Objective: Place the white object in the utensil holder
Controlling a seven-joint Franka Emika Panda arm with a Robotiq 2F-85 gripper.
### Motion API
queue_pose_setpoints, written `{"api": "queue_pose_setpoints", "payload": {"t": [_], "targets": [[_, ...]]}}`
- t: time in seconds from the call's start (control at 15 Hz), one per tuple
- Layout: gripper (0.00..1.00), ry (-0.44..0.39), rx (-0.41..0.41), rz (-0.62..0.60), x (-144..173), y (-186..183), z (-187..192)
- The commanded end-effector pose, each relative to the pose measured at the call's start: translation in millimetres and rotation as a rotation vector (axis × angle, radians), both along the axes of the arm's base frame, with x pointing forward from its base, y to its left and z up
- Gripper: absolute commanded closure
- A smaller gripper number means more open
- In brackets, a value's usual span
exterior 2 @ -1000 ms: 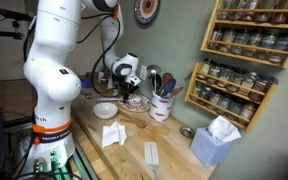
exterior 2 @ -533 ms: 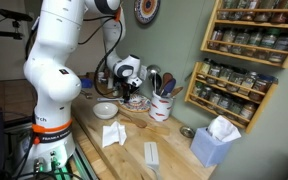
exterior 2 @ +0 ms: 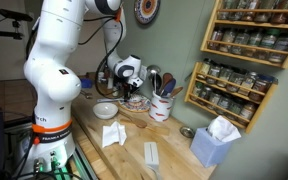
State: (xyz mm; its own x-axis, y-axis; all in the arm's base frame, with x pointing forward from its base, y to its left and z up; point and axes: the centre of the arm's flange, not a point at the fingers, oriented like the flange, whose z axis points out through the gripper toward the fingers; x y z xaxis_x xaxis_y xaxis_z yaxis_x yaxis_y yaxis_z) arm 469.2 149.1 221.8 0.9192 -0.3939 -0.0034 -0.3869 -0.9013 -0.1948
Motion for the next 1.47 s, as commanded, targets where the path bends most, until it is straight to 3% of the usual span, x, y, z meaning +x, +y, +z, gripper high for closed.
{"api": "queue_pose_setpoints", "payload": {"t": [0.0,0.2,0.4,0.93,1.4], "targets": [[0.96,-0.010,0.013,-0.005,-2.0,-22.7,13.6],[0.96,-0.029,0.038,0.011,-10.2,-41.3,43.7],[0.96,-0.063,0.049,0.126,-23.3,-42.1,77.0],[0.96,-0.402,0.014,0.454,-76.9,-47.4,194.6],[0.96,-0.601,-0.004,0.551,-112.0,-76.2,250.4]]}}
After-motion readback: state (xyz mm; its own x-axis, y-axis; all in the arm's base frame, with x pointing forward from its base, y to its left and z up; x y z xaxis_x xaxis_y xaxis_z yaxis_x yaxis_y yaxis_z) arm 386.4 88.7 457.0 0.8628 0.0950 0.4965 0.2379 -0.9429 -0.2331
